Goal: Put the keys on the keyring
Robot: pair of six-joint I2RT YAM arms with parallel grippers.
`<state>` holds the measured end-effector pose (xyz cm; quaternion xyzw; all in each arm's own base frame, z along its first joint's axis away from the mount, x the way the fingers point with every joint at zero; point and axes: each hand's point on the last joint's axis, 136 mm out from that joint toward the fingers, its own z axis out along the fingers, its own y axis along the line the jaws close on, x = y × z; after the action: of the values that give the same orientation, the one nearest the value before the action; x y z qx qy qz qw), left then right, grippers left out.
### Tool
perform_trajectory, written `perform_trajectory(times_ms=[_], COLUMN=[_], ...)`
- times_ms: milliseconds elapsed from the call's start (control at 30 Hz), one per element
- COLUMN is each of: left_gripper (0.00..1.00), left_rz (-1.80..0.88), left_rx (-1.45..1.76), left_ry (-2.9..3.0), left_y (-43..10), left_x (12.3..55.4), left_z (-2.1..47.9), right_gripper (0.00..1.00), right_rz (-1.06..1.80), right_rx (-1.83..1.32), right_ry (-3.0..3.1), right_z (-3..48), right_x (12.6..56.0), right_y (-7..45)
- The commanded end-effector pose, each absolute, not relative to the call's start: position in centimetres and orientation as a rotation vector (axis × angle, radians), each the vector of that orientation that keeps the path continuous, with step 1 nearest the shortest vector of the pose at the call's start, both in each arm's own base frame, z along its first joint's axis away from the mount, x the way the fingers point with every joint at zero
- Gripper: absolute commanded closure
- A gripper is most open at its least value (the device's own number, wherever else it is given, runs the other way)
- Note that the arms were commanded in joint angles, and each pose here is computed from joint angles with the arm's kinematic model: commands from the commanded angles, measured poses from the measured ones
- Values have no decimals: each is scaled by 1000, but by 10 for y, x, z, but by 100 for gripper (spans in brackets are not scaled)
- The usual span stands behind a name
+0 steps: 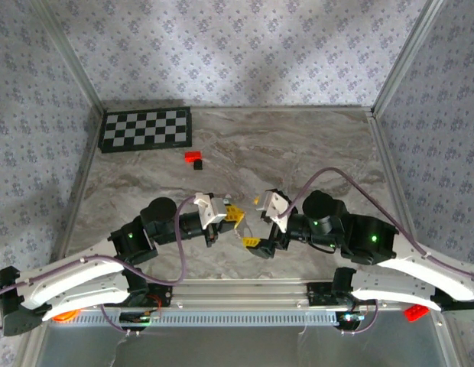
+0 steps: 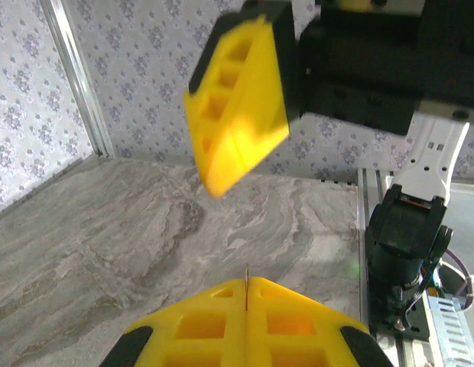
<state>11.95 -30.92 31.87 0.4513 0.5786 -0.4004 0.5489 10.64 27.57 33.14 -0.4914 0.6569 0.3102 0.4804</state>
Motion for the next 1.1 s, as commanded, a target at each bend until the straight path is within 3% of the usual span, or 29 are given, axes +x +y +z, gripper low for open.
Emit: perform_trajectory(times_ms=[0, 633, 1067], left_gripper=[100, 100, 100], left_rz=[-987, -1031, -1131], left_rx=[1012, 877, 835], left_ry=[1276, 1200, 1084], left_y=[-303, -269, -253], left_x=[116, 115, 97], left_z=[346, 374, 389], right_gripper=[6, 10, 34], right_rz=[887, 1009, 1130], right_rx=[-1134, -1021, -974], right_ry=[1518, 1414, 1337], right_z=[357, 365, 373], right_x=[103, 106, 106], right_y=[282, 266, 271])
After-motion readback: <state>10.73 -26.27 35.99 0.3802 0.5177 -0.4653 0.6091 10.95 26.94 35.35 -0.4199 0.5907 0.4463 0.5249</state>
